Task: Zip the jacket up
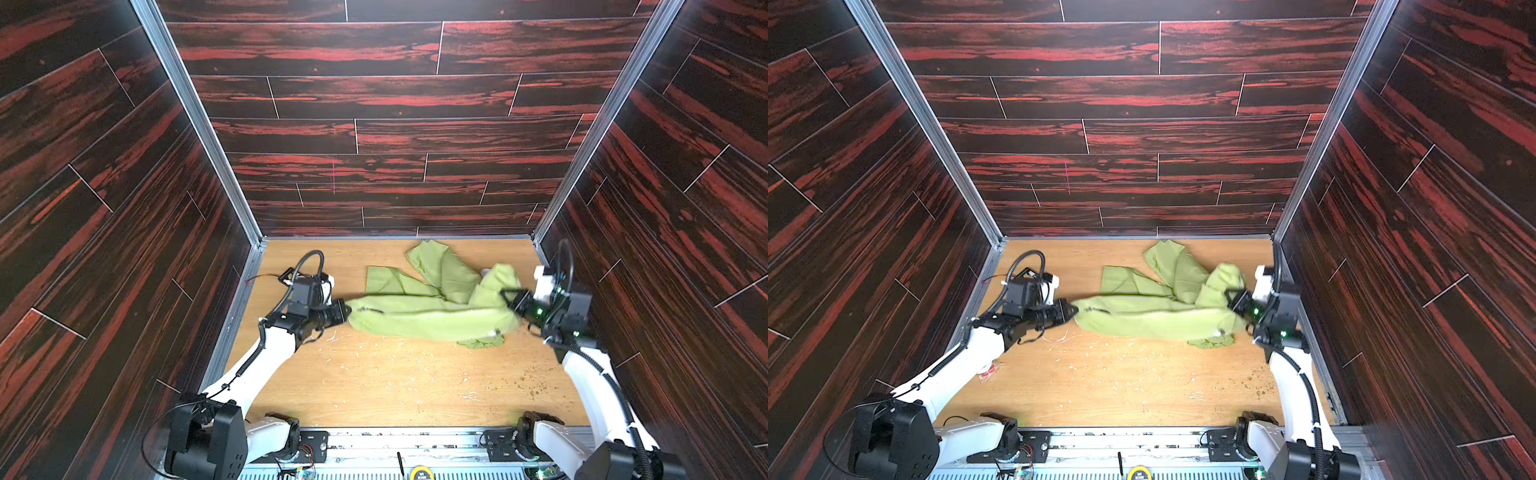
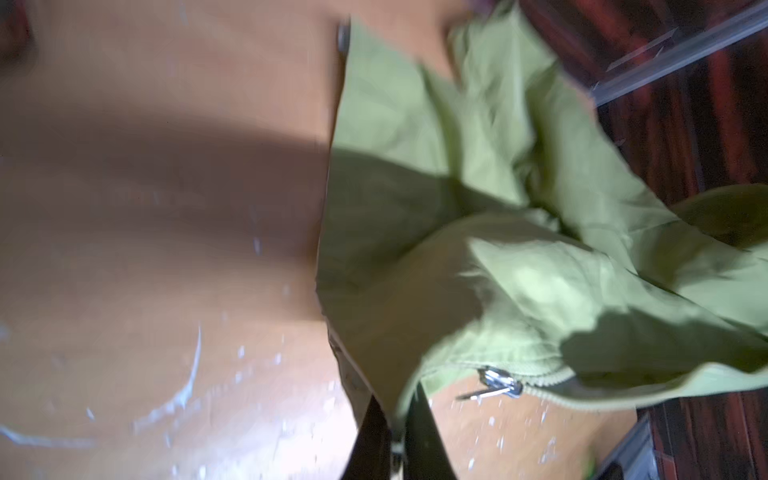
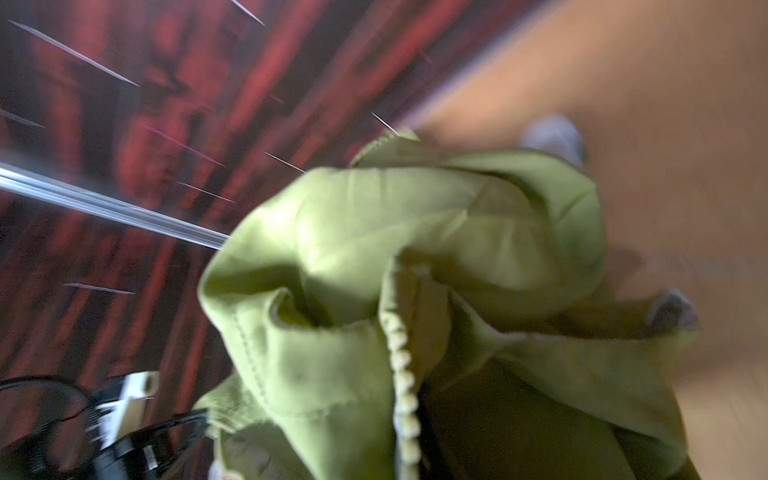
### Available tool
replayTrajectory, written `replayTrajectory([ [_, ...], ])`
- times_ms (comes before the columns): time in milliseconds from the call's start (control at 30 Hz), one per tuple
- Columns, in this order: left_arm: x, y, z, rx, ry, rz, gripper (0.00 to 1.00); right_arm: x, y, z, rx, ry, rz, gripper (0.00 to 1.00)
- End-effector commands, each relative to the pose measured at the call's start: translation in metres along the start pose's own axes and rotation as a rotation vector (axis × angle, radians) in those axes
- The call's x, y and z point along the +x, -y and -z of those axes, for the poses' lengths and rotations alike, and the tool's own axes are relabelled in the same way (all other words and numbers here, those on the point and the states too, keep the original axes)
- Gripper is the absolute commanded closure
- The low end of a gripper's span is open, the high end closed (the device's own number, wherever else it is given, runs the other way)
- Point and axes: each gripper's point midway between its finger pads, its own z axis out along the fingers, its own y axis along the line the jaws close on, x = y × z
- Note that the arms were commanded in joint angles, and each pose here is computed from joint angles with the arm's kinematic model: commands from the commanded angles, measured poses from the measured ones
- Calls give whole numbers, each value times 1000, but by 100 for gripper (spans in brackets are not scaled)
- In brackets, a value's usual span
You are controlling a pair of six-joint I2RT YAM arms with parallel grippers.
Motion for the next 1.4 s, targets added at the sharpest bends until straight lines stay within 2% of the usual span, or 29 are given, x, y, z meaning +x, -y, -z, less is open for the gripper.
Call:
replayTrajectory([
  [0,23,9,2,55,-9,13,100,39,54,-1,158,-13,-102,100],
  [33,31,7,1,57,-20,21,100,48,61,-1,174,-23,-127,94],
  [100,45,0,-1,53,-35,44,100,59,72,3,214,-29,-166,61],
  [167,54,-7,-1,42,-42,57,100,55,76,10,264,-6,-178,39],
  [200,58,-11,0,30,-43,59,100,50,77,14,293,9,-175,32],
  [267,64,-19,3,0,-40,64,100,36,75,25,348,46,-161,25],
  [500,76,-32,3,-30,-45,74,100,-1,54,54,410,124,-76,22],
  [667,75,-28,3,-17,-44,64,100,12,62,36,426,16,-64,23],
  [733,73,-28,4,-19,-42,60,100,15,75,39,508,6,-71,24],
  [800,75,-29,4,-27,-47,60,100,11,83,53,577,56,-80,22],
  [900,75,-32,4,-42,-38,63,100,4,87,77,647,147,-95,15],
  [967,73,-35,4,-57,-30,61,100,3,92,90,718,148,-97,10],
  [1033,69,-35,5,-65,-16,55,100,8,102,93,790,114,-118,1],
  [1200,52,-24,7,-50,16,30,100,36,132,87,986,-54,-283,3],
  [1267,51,-22,7,-46,16,26,100,31,124,87,945,-11,-281,4],
  [1367,52,-23,5,-43,8,20,100,11,92,80,763,61,-202,11],
])
